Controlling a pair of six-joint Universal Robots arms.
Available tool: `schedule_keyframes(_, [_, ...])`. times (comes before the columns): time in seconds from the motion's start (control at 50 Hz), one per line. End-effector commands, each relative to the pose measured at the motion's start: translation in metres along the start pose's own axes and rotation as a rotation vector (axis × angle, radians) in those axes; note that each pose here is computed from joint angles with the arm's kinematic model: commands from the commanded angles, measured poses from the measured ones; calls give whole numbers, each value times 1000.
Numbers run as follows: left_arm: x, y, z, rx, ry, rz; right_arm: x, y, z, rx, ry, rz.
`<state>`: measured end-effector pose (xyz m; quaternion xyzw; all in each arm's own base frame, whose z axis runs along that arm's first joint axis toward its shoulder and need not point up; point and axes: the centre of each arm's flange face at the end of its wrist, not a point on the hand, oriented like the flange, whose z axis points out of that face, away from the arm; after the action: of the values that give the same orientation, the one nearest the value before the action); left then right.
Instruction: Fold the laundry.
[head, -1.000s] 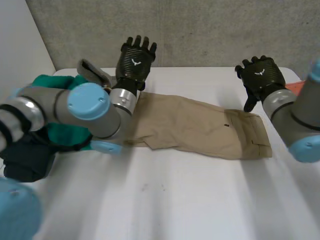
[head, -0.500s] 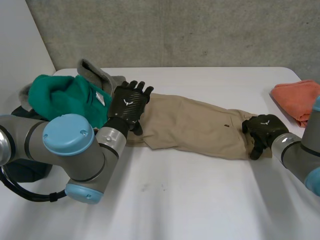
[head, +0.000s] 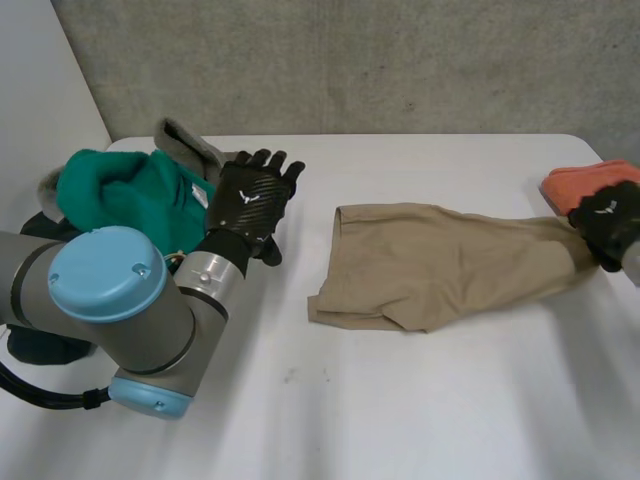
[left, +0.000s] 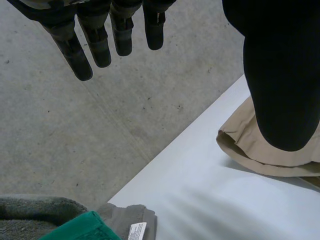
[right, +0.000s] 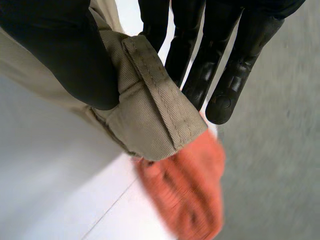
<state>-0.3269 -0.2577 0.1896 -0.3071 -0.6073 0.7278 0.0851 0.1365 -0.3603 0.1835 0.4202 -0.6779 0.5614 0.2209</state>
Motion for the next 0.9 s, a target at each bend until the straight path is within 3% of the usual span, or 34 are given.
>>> schedule_keyframes(0.02, [-5,-4,2,10,-20,-12,-47,-96,-16,424,-100,-265])
schedule_keyframes(0.1, [-10,-9,6,23,-45,-55,-85,-129,-30,656,-205,-310])
schedule_keyframes(0.2, [-17,-19,15,58,-74,-117,-166,-159,-63,906,-452,-323])
schedule_keyframes(0.28, [-20,-25,22,58,-74,-136,-198,-155,-65,889,-530,-315])
schedule_keyframes(0.34, [-21,-28,28,53,-71,-142,-196,-155,-64,834,-513,-286])
schedule_keyframes(0.4, [-18,-25,37,25,-58,-155,-185,-156,-57,726,-483,-164])
schedule_keyframes(0.46, [-16,-28,47,22,-46,-170,-153,-171,-57,650,-451,101])
schedule_keyframes(0.48, [-17,-30,52,27,-46,-180,-130,-181,-63,638,-443,279])
schedule_keyframes(0.52, [-17,-32,57,32,-45,-187,-100,-190,-66,627,-426,499])
schedule_keyframes(0.6, [-12,-31,69,37,-32,-202,-71,-173,-49,535,-421,736])
schedule_keyframes(0.72, [21,-25,70,-43,74,-264,-54,-154,-31,395,-416,814])
schedule_keyframes(0.9, [55,-5,68,-176,189,-306,-80,-127,5,144,-494,850])
